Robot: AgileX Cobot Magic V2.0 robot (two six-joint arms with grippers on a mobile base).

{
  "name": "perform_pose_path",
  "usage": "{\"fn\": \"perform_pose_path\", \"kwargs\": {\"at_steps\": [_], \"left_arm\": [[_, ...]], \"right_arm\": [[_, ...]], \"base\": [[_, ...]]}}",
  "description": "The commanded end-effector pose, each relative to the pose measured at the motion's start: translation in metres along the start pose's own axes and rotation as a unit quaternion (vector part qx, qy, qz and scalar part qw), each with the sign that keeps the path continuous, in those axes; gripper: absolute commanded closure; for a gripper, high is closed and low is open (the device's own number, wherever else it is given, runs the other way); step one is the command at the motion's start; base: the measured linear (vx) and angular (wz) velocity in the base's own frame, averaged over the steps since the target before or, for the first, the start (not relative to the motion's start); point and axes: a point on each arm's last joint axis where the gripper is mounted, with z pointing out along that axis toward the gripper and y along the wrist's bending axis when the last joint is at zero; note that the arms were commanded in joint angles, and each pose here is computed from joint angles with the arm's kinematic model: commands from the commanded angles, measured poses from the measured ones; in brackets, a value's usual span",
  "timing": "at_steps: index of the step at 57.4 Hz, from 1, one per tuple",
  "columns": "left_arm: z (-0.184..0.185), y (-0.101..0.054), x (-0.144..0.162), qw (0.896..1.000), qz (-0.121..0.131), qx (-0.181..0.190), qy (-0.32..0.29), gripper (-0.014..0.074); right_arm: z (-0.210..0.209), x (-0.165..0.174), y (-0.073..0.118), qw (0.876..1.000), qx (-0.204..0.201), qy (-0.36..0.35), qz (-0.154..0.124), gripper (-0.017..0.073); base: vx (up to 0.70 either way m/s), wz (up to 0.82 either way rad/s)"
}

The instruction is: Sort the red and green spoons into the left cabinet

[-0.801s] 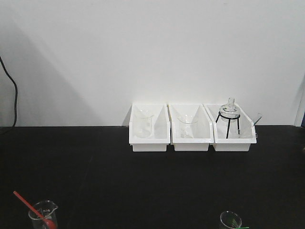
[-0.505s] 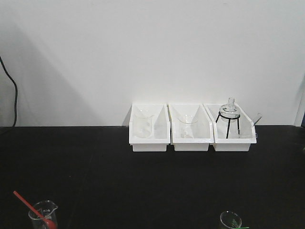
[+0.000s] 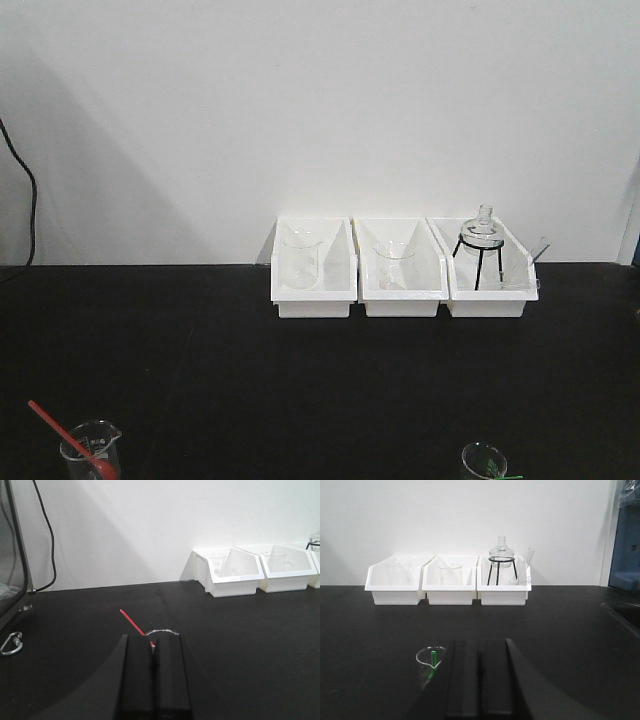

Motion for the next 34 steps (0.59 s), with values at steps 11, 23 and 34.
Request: {"fn": "perform_pose_path", "kwargs": {"at_steps": [11,23,34], "left_arm": [[-0.001,-0.001,-0.003,0.999,-0.007,0.004,-0.041,0.0601],[-0.003,-0.002,-0.016,0.995,-0.009,0.010,-0.101,0.0601],[-0.009,-0.001,-0.043,0.984,-0.070,0.018,-0.164,0.0601]], "right_arm": [[-0.001,-0.006,0.000,0.999,-0.002,-0.043,-0.004,0.0566],[-0.003,-0.021,0.001,0.992,-0.005,-0.122,0.006,0.0566],[-0.013,-0.060,0.000,0.979,-0.004,-0.205,0.021,0.0566]], "base": [[0.00,0.00],[0.00,0.00],[0.00,0.00]]}}
